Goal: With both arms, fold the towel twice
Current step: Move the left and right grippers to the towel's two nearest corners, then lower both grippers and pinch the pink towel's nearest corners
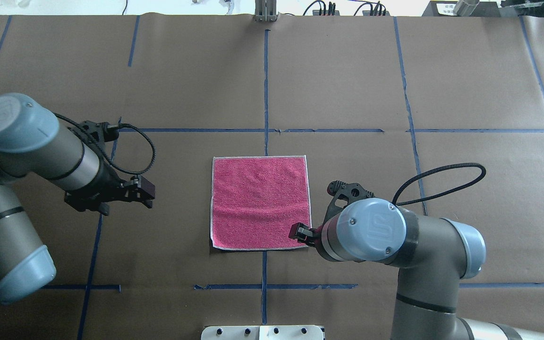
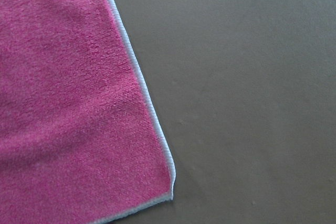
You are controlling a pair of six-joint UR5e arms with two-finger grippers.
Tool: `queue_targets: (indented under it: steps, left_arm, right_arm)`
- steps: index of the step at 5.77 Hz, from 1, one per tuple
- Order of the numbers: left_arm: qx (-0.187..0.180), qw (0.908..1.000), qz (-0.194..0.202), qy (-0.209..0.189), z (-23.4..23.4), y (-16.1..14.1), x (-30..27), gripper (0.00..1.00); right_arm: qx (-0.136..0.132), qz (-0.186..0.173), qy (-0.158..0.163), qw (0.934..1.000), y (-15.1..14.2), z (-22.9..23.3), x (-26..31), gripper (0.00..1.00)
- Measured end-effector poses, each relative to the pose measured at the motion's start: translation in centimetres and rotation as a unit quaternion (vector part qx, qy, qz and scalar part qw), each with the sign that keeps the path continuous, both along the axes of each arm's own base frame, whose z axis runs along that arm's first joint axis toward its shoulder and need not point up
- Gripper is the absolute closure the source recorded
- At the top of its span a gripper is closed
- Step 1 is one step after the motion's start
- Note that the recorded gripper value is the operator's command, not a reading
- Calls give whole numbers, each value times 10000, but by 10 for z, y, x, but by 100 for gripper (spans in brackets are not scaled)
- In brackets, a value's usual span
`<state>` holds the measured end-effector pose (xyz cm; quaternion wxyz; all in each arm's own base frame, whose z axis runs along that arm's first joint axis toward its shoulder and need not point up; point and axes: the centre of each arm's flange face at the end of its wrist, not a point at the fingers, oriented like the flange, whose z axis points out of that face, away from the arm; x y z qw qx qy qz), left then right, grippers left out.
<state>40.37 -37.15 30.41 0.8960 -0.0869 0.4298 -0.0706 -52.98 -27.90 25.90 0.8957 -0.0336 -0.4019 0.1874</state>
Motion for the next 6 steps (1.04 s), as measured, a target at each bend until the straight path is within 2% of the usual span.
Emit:
queue_targets:
  steps: [1, 3, 4, 5, 6]
  left_arm:
    - [-199, 9995, -231, -63, -19, 20, 40, 0]
    - [-202, 9989, -406, -107, -35, 29, 72, 0]
    - [-228, 9987, -433, -116, -36, 30, 76, 0]
    - [-245, 9986, -443, -133, -36, 30, 79, 0]
    - [-247, 9986, -446, -138, -35, 31, 79, 0]
  right_arm:
    - [-144, 287, 106, 9994, -3, 4, -15, 11]
    - [-455, 668, 214, 9965, -13, 13, -27, 13]
    - [-539, 734, 273, 9955, -15, 18, -33, 14]
    - [-582, 754, 279, 9951, -16, 17, -37, 20]
    - [-595, 753, 245, 9951, -17, 14, -40, 23]
